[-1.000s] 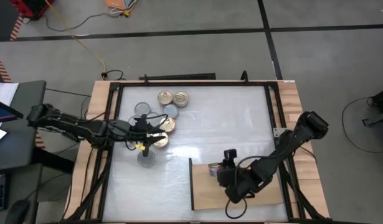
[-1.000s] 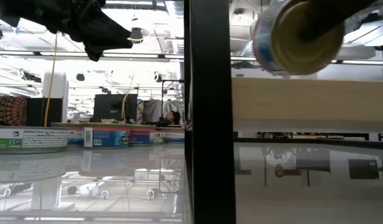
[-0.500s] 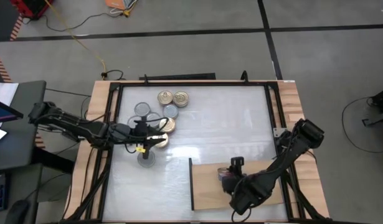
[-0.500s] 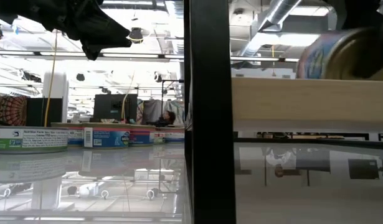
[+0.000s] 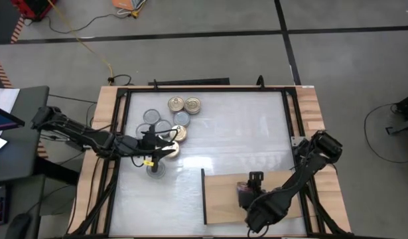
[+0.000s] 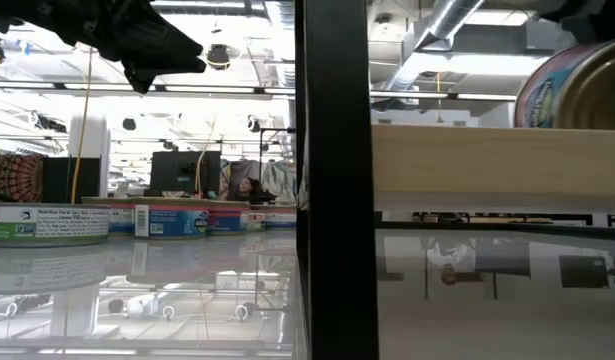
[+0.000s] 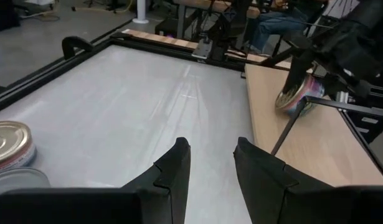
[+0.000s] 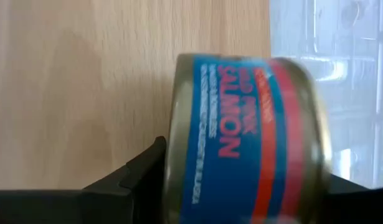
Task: Stack canned seafood by type on shelf
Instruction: Put the blue pink tuna can on the shelf
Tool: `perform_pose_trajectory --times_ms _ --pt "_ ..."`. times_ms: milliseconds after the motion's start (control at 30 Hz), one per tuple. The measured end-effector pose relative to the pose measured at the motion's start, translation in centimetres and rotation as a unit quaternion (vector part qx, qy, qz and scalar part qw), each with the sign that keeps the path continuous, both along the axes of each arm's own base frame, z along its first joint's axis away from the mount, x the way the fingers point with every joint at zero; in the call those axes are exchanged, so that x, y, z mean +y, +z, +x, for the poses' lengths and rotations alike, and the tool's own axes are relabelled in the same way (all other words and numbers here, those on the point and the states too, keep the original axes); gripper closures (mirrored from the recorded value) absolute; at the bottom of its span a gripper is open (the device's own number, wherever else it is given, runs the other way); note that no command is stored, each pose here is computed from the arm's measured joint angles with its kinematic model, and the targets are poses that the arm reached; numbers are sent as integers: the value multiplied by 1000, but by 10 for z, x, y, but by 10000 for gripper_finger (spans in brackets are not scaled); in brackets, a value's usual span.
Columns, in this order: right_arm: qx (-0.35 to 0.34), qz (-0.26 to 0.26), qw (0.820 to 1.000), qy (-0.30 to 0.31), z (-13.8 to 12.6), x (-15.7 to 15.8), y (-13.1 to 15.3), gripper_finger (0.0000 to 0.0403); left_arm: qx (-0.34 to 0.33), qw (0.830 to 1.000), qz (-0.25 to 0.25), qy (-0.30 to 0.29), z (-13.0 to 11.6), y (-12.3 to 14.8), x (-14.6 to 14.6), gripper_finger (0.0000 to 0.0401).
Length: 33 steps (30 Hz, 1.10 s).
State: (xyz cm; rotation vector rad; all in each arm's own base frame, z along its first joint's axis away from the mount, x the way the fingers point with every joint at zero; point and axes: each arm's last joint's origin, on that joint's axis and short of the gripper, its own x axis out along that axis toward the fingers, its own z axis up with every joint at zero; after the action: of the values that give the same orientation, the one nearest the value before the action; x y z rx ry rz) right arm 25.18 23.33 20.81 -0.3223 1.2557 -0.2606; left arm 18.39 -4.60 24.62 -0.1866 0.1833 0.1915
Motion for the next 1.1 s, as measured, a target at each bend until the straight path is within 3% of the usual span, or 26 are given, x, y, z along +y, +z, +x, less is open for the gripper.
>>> perform_pose_trajectory --times_ms 333,800,1100 --pt "-1 18 1000 -10 4 0 4 148 0 1000 -4 -10 -1 0 -4 281" --pt "-8 94 996 -4 14 6 3 148 5 1000 3 -24 -1 -1 -5 281" --pt "-4 105 993 -45 25 -8 3 147 22 999 8 -24 -2 -4 -4 281"
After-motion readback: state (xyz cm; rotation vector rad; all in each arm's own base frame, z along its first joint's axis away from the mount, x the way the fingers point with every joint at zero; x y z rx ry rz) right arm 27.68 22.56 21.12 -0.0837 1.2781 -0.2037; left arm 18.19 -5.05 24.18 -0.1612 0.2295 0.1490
